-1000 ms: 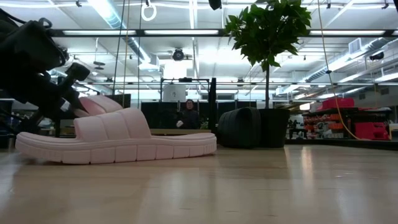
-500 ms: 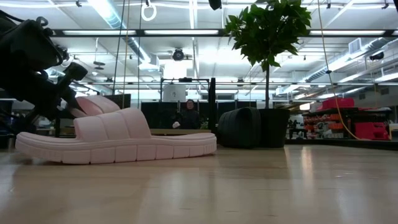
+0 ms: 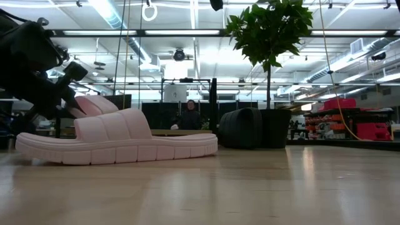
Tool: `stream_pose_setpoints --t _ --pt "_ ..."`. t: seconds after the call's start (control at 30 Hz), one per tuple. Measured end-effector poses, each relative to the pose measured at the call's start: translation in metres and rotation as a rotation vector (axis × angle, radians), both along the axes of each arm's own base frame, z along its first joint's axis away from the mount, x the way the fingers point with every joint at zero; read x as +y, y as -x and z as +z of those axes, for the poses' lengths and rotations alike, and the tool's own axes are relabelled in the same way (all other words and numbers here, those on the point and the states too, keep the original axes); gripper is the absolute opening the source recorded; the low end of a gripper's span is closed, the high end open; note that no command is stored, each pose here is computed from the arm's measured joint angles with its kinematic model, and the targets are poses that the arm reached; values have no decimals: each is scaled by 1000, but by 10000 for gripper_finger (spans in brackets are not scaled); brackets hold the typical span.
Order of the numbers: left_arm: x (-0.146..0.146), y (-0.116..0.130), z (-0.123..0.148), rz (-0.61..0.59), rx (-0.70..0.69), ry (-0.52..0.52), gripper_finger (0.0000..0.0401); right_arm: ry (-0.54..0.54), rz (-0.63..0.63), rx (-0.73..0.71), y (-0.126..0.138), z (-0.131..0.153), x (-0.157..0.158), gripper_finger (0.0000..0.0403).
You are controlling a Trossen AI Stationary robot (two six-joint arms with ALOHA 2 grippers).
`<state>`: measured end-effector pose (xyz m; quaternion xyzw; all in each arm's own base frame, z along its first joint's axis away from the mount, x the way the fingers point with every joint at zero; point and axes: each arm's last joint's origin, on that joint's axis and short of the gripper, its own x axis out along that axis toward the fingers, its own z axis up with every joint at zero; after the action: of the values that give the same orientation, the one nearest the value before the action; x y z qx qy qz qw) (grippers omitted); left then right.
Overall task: Pick and place slides into the shelf
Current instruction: Put the right pink slide on the shelf
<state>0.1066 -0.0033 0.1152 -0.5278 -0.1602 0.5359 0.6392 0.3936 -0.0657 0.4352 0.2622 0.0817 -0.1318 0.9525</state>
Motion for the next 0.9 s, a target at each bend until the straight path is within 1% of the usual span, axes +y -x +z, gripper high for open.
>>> stream_pose_setpoints --t 0.27,0.43,0.57,0.9 --pt "0 2 0 -4 35 3 41 0 0 0 0 0 0 208" --pt "0 2 0 -16 55 -4 55 0 0 1 0 0 0 208" --pt "0 2 0 -20 61 -11 82 1 0 1 0 0 0 208" --pt "-1 2 0 -24 56 -9 171 2 2 1 0 0 0 208"
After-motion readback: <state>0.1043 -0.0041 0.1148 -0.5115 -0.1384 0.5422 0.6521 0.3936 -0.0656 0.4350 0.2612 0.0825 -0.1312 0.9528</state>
